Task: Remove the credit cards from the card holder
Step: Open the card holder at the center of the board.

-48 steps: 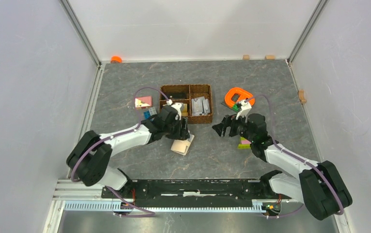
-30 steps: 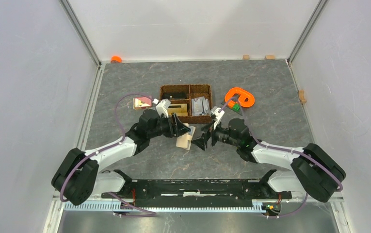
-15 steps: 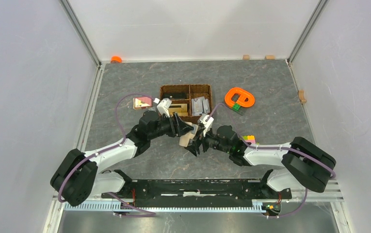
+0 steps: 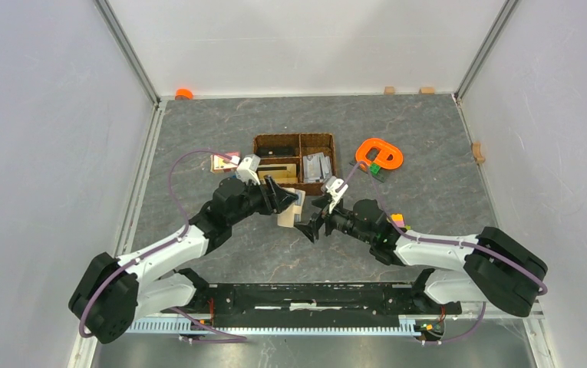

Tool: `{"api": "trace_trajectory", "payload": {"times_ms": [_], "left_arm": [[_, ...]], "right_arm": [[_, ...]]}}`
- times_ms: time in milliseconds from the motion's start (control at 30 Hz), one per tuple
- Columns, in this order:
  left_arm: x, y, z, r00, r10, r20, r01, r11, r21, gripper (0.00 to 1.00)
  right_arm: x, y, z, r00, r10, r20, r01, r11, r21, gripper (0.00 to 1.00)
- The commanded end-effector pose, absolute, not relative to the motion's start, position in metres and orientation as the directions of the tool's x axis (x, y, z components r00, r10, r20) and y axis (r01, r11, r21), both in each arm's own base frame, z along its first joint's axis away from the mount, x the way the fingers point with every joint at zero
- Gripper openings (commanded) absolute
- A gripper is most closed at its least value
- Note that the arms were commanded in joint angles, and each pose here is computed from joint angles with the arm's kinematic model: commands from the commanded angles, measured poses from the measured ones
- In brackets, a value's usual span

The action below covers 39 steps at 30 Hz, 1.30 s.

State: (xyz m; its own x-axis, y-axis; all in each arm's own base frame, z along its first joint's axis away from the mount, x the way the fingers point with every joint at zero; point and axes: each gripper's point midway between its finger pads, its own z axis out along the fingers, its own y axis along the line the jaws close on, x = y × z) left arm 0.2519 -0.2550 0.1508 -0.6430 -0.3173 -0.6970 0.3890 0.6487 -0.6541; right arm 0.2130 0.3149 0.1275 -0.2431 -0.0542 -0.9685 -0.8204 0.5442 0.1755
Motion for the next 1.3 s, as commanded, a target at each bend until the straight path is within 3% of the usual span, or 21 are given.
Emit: {"api": "trace_trajectory", "payload": {"times_ms": [0, 233, 467, 667, 700, 767, 833, 1033, 1267], "left_arm": [[0.254, -0.254, 0.154, -0.628, -0.328, -0.706, 0.387, 0.655, -0.649, 0.61], [0.251, -0.265, 0.151, -0.664, -0.303, -0.684, 0.402, 0.627, -0.667, 0.61], [0.241, -0.277, 0.163, -0.66, -0.289, -0.694, 0.465, 0.569, -0.679, 0.61], [0.238, -0.278, 0.171, -0.641, -0.3, -0.707, 0.489, 0.55, -0.677, 0.62], [0.238, -0.278, 0.171, -0.641, -0.299, -0.707, 0.49, 0.55, -0.676, 0.62], [0.238, -0.278, 0.17, -0.643, -0.299, -0.705, 0.487, 0.551, -0.678, 0.66], [0.238, -0.278, 0.167, -0.654, -0.291, -0.699, 0.477, 0.558, -0.679, 0.72], [0.239, -0.273, 0.167, -0.664, -0.249, -0.705, 0.475, 0.586, -0.656, 0.9], [0.232, -0.264, 0.189, -0.6, -0.299, -0.742, 0.534, 0.541, -0.65, 0.97]], "right_arm": [[0.207, 0.323, 0.151, -0.174, 0.002, -0.985, -0.863, 0.481, 0.154, 0.95], [0.204, 0.329, 0.151, -0.195, 0.017, -0.981, -0.871, 0.457, 0.181, 0.98], [0.219, 0.33, 0.138, -0.271, 0.023, -0.962, -0.81, 0.535, 0.241, 0.94], [0.217, 0.345, 0.128, -0.312, -0.016, -0.95, -0.83, 0.49, 0.265, 0.67], [0.215, 0.345, 0.13, -0.309, -0.014, -0.951, -0.836, 0.482, 0.264, 0.6], [0.214, 0.343, 0.134, -0.295, -0.007, -0.955, -0.84, 0.479, 0.256, 0.37], [0.215, 0.339, 0.138, -0.28, 0.001, -0.96, -0.837, 0.489, 0.245, 0.24], [0.22, 0.325, 0.146, -0.308, 0.048, -0.95, -0.822, 0.489, 0.291, 0.15], [0.213, 0.311, 0.176, -0.316, 0.121, -0.941, -0.867, 0.365, 0.338, 0.15]]}}
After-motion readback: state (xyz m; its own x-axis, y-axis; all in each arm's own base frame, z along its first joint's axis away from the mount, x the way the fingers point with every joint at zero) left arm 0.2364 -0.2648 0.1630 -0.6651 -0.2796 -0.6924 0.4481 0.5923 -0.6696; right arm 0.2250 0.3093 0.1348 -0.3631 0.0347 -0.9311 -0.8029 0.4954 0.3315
